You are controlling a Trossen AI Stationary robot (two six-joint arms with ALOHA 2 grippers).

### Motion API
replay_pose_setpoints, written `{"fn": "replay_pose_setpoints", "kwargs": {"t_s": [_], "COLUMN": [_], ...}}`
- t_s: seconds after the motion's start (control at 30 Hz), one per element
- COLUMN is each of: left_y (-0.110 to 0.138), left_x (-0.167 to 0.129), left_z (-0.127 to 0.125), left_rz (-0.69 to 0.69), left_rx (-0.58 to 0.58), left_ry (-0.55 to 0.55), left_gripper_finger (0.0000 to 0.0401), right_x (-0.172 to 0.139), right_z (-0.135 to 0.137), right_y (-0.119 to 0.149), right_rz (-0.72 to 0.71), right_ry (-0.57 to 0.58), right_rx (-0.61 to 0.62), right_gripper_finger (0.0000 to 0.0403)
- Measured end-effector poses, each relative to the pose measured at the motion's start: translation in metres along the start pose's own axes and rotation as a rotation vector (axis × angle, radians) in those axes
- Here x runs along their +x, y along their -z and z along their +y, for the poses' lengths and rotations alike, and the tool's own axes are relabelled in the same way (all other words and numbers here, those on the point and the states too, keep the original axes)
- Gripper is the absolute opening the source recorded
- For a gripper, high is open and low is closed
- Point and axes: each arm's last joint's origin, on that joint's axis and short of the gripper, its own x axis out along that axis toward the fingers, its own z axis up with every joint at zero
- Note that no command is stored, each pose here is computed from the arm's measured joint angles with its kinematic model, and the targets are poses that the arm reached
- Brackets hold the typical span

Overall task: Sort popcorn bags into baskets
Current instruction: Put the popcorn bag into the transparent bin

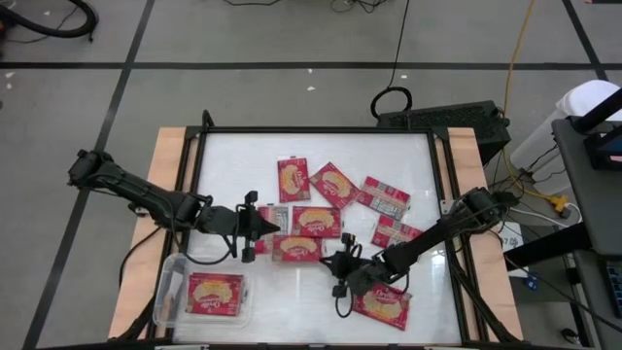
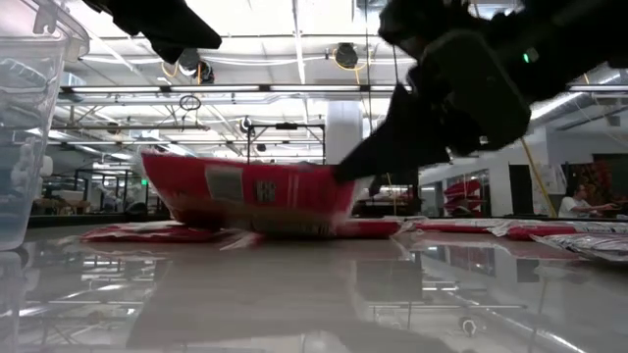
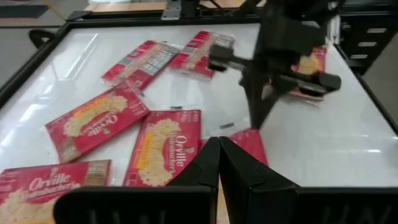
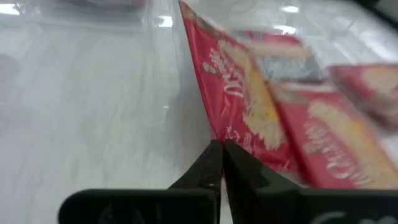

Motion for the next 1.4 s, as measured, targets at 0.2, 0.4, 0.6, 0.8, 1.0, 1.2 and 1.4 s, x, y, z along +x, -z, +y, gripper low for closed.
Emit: {"fn": "replay_pose_setpoints", "kwargs": {"t_s": [0.2, 0.4, 0.6, 0.8, 1.0, 1.2, 1.4], "left_y": [0.000, -0.005, -0.006, -0.005, 0.005, 0.019, 0.026], "left_x": [-0.001, -0.002, -0.002, 0.010, 0.036, 0.058, 0.068], "left_z": [-0.002, -0.005, -0.006, -0.010, -0.010, -0.001, 0.013], "left_rz": [-0.008, -0.053, -0.067, -0.074, -0.029, 0.055, 0.102], "left_rx": [0.000, 0.025, 0.022, 0.013, -0.029, -0.100, -0.146], "left_ry": [0.012, 0.037, 0.042, 0.032, -0.018, -0.088, -0.143], "left_gripper_finger": [0.0018, 0.0055, 0.0128, 0.0205, 0.0253, 0.0264, 0.0236], "right_x": [-0.009, -0.019, -0.016, -0.007, 0.002, 0.009, 0.013], "right_z": [-0.007, -0.015, -0.030, -0.053, -0.073, -0.087, -0.095], "right_y": [-0.019, -0.034, -0.043, -0.053, -0.057, -0.058, -0.058], "right_rz": [-0.069, -0.107, -0.118, -0.131, -0.122, -0.107, -0.094], "right_ry": [0.037, 0.077, 0.111, 0.168, 0.196, 0.207, 0.206], "right_rx": [-0.038, -0.075, -0.052, 0.026, 0.085, 0.100, 0.129], "right_gripper_finger": [0.0000, 0.0000, 0.0000, 0.0000, 0.0000, 0.0000, 0.0000]}}
